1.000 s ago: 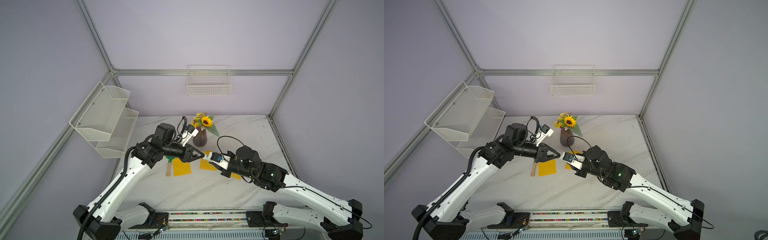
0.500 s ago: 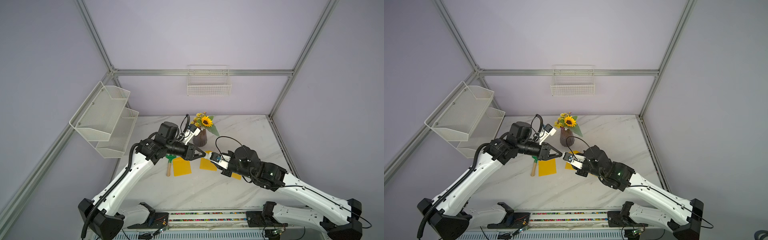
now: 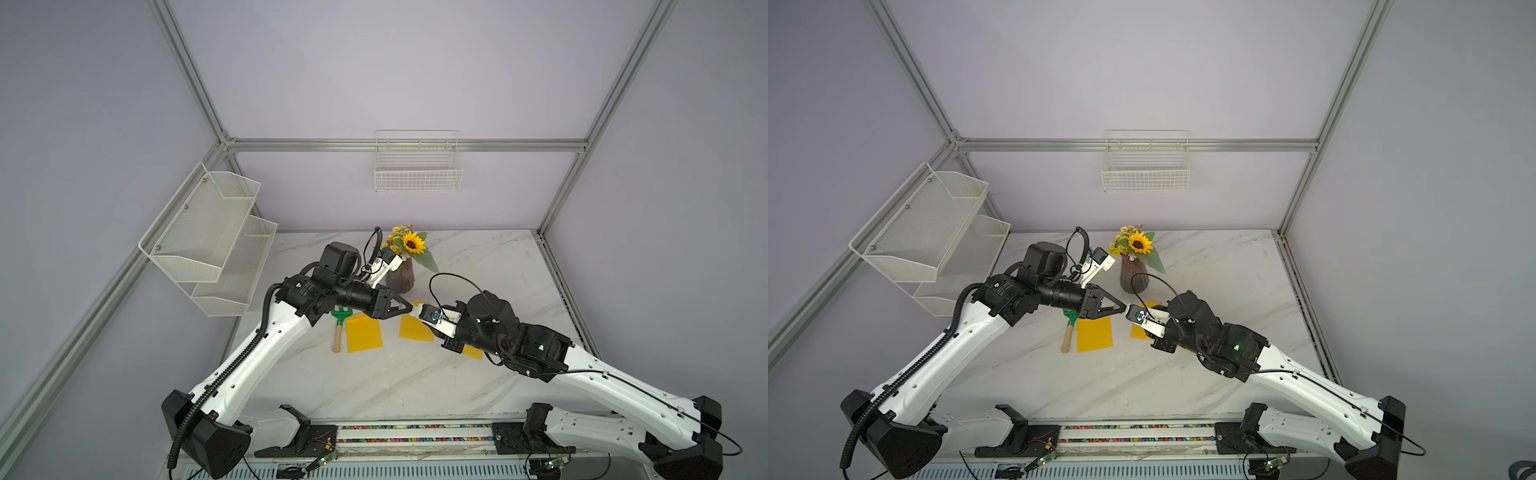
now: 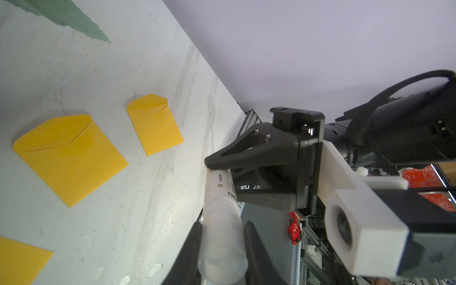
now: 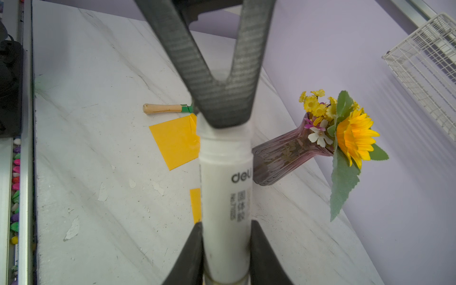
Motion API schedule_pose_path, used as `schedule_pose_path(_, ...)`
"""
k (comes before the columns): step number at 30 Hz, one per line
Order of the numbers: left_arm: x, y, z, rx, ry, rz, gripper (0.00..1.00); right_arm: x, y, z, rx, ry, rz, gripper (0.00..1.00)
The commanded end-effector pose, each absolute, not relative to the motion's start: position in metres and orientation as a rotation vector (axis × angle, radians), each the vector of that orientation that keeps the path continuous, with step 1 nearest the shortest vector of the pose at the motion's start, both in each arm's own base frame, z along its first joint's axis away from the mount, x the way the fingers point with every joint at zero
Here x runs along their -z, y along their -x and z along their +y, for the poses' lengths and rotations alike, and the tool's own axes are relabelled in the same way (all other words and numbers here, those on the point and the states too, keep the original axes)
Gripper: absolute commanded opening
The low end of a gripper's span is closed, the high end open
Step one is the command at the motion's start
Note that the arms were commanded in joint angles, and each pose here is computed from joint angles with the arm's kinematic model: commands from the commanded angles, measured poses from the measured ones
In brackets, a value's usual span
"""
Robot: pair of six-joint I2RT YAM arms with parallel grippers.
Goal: Seal the envelope with a glue stick
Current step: Open the lid of the glue stick.
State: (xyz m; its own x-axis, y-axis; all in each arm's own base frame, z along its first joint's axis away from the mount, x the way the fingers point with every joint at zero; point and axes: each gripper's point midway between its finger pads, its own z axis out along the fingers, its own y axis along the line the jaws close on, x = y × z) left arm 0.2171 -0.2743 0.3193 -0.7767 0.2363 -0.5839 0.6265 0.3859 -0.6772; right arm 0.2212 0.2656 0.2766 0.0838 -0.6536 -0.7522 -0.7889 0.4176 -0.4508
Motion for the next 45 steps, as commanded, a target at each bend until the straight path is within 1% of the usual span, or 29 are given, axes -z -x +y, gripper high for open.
schedule_pose_path(1, -0.339, -0.206, -0.275, 1.414, -0.803, 2.198, 0.00, -0.268, -0.233, 0.244, -0.050, 1.238, 1.705, 0.00)
schedule_pose_path(18, -0.350, -0.199, -0.276, 1.533, -0.774, 2.157, 0.00, -0.284, -0.241, 0.230, 0.026, 1.126, 1.675, 0.00)
schedule_pose_path(29, -0.342, -0.206, -0.273, 1.522, -0.736, 2.189, 0.00, -0.280, -0.244, 0.225, 0.069, 1.112, 1.689, 0.00)
schedule_pose_path(35, -0.334, -0.213, -0.269, 1.464, -0.716, 2.221, 0.00, -0.278, -0.243, 0.225, 0.066, 1.118, 1.698, 0.00)
schedule_pose_path(39, -0.317, -0.228, -0.263, 1.315, -0.681, 2.284, 0.00, -0.276, -0.243, 0.223, 0.072, 1.119, 1.707, 0.00)
schedule_pose_path(41, -0.300, -0.242, -0.254, 1.164, -0.656, 2.349, 0.00, -0.274, -0.242, 0.223, 0.070, 1.118, 1.712, 0.00)
schedule_pose_path(45, -0.255, -0.282, -0.228, 0.780, -0.574, 2.483, 0.00, -0.272, -0.241, 0.222, 0.055, 1.109, 1.725, 0.00)
